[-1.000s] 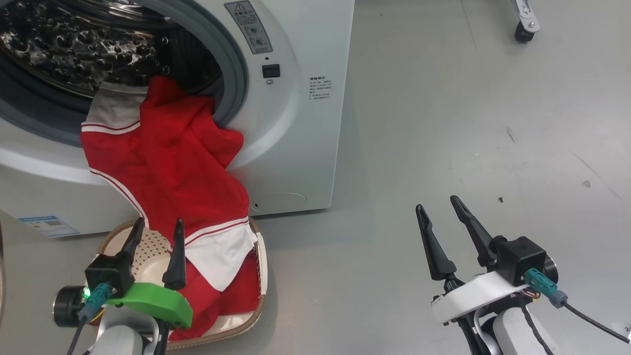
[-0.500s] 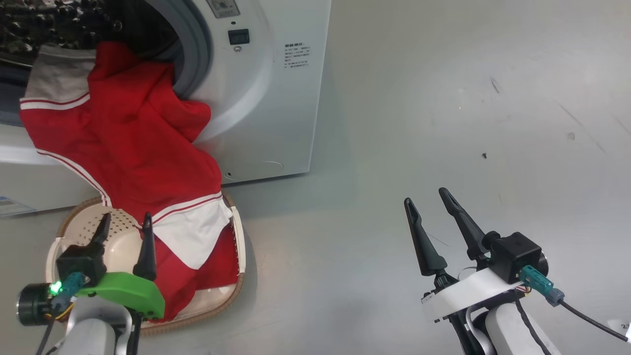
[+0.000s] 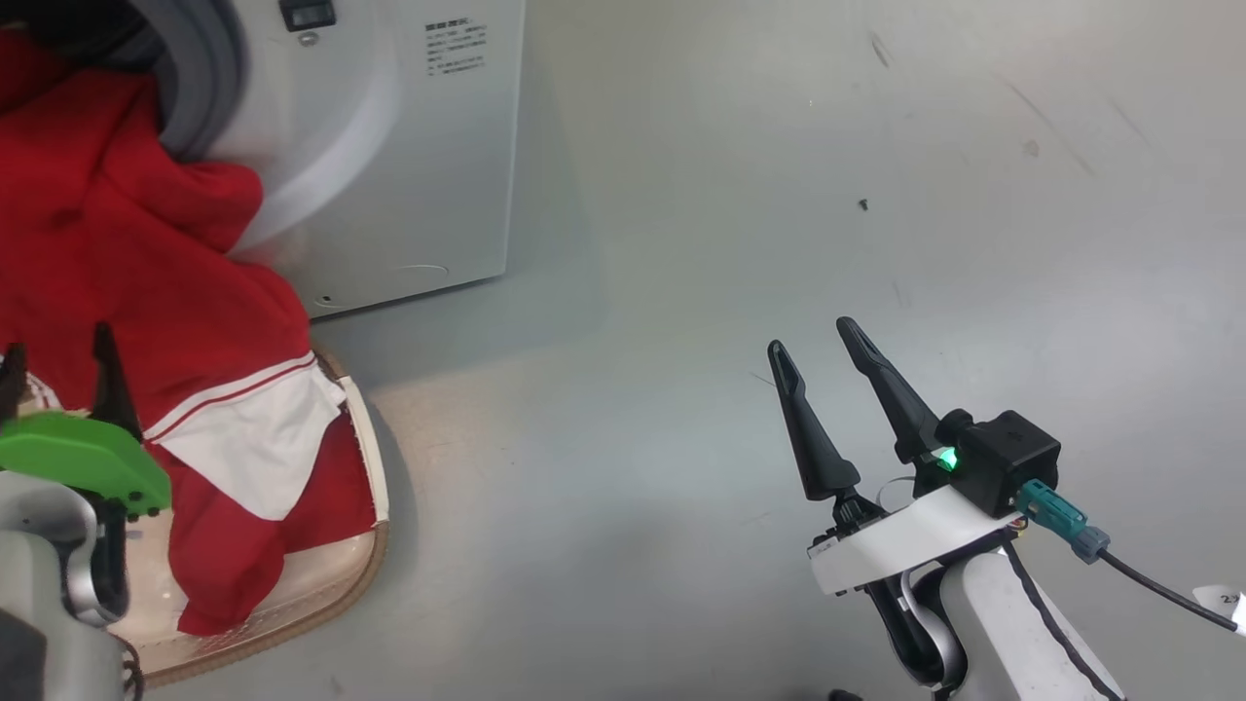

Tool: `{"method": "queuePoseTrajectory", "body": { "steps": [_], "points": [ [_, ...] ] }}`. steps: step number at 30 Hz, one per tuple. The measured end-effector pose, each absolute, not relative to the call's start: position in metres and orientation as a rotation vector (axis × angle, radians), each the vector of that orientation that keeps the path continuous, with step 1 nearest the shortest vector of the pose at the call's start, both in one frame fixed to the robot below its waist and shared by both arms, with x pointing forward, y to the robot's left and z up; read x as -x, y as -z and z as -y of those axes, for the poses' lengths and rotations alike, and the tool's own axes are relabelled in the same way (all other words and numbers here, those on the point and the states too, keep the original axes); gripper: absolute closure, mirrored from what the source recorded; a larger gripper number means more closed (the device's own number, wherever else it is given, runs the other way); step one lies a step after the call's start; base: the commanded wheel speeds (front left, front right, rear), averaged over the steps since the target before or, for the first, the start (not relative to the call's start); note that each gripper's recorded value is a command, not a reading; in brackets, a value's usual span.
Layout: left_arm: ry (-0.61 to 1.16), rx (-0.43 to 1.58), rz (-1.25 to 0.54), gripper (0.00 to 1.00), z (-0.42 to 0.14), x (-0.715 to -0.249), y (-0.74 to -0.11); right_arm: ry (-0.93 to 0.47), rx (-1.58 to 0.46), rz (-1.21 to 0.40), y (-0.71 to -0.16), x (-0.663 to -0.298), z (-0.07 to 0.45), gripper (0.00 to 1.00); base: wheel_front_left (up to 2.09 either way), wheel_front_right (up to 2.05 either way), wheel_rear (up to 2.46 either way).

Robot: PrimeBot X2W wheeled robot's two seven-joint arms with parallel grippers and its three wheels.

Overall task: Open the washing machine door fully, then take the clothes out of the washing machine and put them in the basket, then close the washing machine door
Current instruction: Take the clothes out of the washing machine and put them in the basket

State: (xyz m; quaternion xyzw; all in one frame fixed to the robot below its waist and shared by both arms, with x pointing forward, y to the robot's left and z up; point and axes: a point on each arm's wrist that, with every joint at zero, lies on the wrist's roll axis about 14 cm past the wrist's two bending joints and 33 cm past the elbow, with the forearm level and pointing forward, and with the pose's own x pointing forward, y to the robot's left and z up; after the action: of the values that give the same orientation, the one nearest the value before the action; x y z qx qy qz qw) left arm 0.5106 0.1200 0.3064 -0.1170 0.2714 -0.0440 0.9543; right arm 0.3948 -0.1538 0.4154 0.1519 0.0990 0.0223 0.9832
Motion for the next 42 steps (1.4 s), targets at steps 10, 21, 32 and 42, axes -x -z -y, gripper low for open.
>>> {"method": "queuePoseTrajectory", "body": {
  "steps": [10,21,32,42],
  "points": [
    [0.114,0.278,-0.616,0.00,-0.094,-0.545,-0.286,0.039,-0.280,-0.231,-0.407,-0.387,0.177,0.00,0.00,0.00,0.00],
    [0.083,0.288,-0.665,0.00,-0.090,-0.559,-0.271,0.072,-0.274,-0.234,-0.406,-0.388,0.186,0.00,0.00,0.00,0.00],
    [0.056,0.301,-0.680,1.00,-0.088,-0.572,-0.265,0.085,-0.269,-0.236,-0.406,-0.388,0.189,0.00,0.00,0.00,0.00],
    [0.055,0.317,-0.625,1.00,-0.083,-0.573,-0.276,0.091,-0.268,-0.228,-0.408,-0.389,0.189,0.00,0.00,0.00,0.00]
  ]
}}
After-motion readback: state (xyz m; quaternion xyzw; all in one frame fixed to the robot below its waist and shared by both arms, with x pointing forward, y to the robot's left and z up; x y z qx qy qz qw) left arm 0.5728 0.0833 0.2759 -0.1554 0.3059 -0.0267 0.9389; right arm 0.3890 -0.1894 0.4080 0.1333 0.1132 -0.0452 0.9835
